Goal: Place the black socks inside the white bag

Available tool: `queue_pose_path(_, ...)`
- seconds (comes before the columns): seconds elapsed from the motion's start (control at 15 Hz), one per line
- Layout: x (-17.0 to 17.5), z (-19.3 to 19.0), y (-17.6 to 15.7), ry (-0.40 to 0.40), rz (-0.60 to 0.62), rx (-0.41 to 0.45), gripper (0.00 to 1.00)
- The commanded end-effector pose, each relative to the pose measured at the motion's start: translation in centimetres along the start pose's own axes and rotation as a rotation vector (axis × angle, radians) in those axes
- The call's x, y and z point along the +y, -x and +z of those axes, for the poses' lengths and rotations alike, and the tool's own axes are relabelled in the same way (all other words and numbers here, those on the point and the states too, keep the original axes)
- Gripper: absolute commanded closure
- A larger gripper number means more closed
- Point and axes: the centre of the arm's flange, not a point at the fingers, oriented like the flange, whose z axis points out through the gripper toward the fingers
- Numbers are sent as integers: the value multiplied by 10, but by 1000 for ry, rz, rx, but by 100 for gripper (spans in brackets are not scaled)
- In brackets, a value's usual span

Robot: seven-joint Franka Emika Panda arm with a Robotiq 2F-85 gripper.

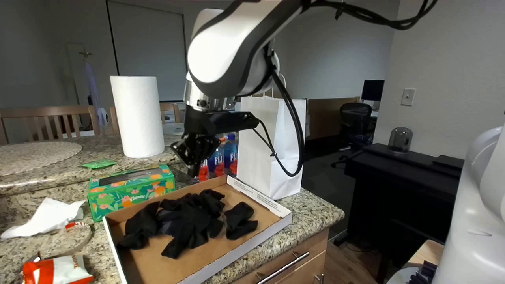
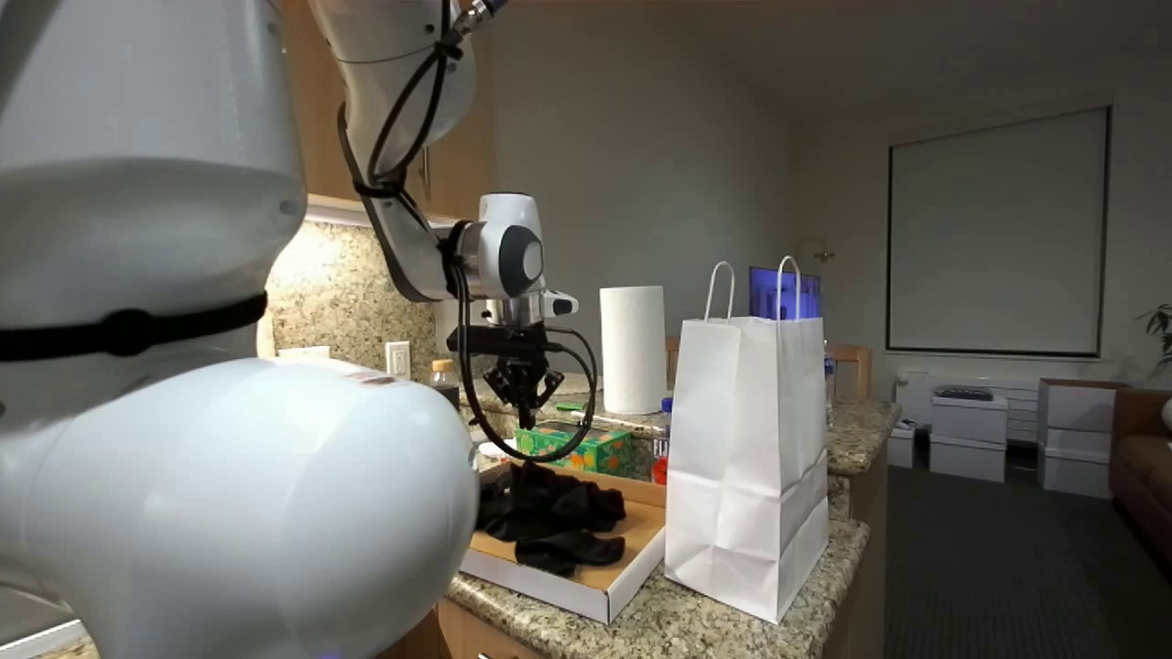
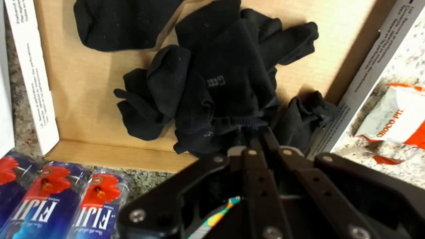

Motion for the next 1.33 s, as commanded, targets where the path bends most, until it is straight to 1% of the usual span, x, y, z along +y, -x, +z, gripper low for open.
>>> queue_pose_path(0.0, 4, -32, 11, -28, -58, 1, 93)
queue_pose_path(0.07, 4, -32, 10, -38, -65, -19, 93)
queue_pose_path(0.13, 3, -22, 6, -68, -79, -68, 68)
queue_pose_path(0.2, 3, -15, 6, -86, -83, -102, 68)
queue_pose_path(0.27, 3, 2, 5, -109, -86, -153, 67)
queue_pose_path(0.33, 2, 11, 7, -119, -89, -184, 61)
queue_pose_path(0.4, 1, 28, 7, -110, -87, -208, 56)
queue_pose_path(0.67, 1, 72, 7, -69, -66, -219, 30)
queue_pose_path(0.93, 0, 96, -5, -43, -73, -197, 4)
queue_pose_path(1.0, 0, 101, -7, -38, -73, -193, 2)
queue_pose_path(1.07, -2, 105, -8, -26, -77, -194, 36)
queue_pose_path(1.2, -4, 111, -11, -15, -83, -190, 40)
queue_pose_path(1.27, -4, 113, -12, -12, -83, -187, 47)
